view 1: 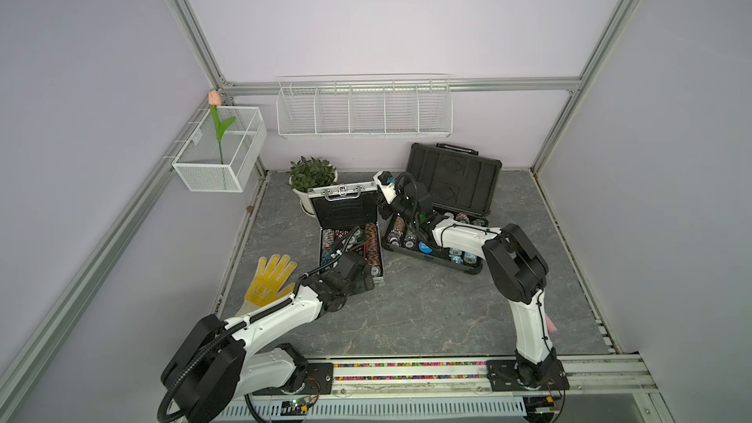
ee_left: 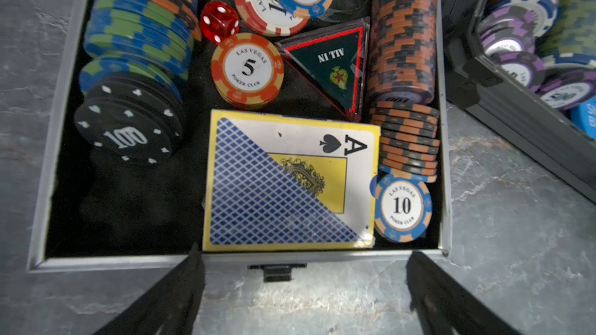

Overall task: Close the poker set cases
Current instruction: Close the lid of the poker set case.

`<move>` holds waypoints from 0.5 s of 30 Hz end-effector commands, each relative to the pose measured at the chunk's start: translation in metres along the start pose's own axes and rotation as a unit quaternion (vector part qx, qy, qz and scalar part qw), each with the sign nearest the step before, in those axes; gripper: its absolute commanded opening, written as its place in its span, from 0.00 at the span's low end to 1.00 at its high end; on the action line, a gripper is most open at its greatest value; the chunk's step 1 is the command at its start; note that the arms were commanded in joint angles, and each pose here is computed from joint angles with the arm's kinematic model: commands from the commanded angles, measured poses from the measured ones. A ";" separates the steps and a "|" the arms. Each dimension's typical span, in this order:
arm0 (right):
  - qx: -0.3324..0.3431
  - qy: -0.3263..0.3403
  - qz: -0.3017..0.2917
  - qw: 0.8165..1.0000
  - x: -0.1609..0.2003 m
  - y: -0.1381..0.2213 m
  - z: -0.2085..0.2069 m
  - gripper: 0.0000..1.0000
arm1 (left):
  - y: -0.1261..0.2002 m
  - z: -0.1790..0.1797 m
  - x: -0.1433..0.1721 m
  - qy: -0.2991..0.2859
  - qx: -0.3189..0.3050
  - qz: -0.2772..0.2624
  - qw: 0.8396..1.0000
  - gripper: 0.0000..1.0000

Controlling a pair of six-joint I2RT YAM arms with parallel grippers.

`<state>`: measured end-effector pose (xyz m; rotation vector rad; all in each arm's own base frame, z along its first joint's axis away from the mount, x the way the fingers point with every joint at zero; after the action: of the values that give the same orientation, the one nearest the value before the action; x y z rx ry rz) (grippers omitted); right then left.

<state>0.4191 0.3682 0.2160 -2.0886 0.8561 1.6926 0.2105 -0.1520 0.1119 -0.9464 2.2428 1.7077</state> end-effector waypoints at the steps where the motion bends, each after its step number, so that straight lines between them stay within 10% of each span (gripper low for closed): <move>1: -0.033 -0.017 -0.014 0.999 -0.009 0.004 0.007 0.18 | -0.028 0.006 0.018 0.012 -0.013 0.039 0.999 0.99; 15: -0.066 -0.025 -0.011 0.997 -0.004 0.020 0.030 0.18 | -0.047 0.000 0.016 -0.013 -0.025 0.022 0.999 0.99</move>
<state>0.4207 0.3579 0.2110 -2.0725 0.8924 1.6182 0.2372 -0.1529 0.1011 -1.0589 2.0214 1.7722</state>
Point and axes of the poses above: each gripper's point midway between its finger pads, its own y axis back along the fingers, its own z axis along the line the jaws close on, x = y × z, the point moved 7 cm from there along y, back along the fingers, and after that the axes turned 11 degrees about y, right-handed, at the moved point
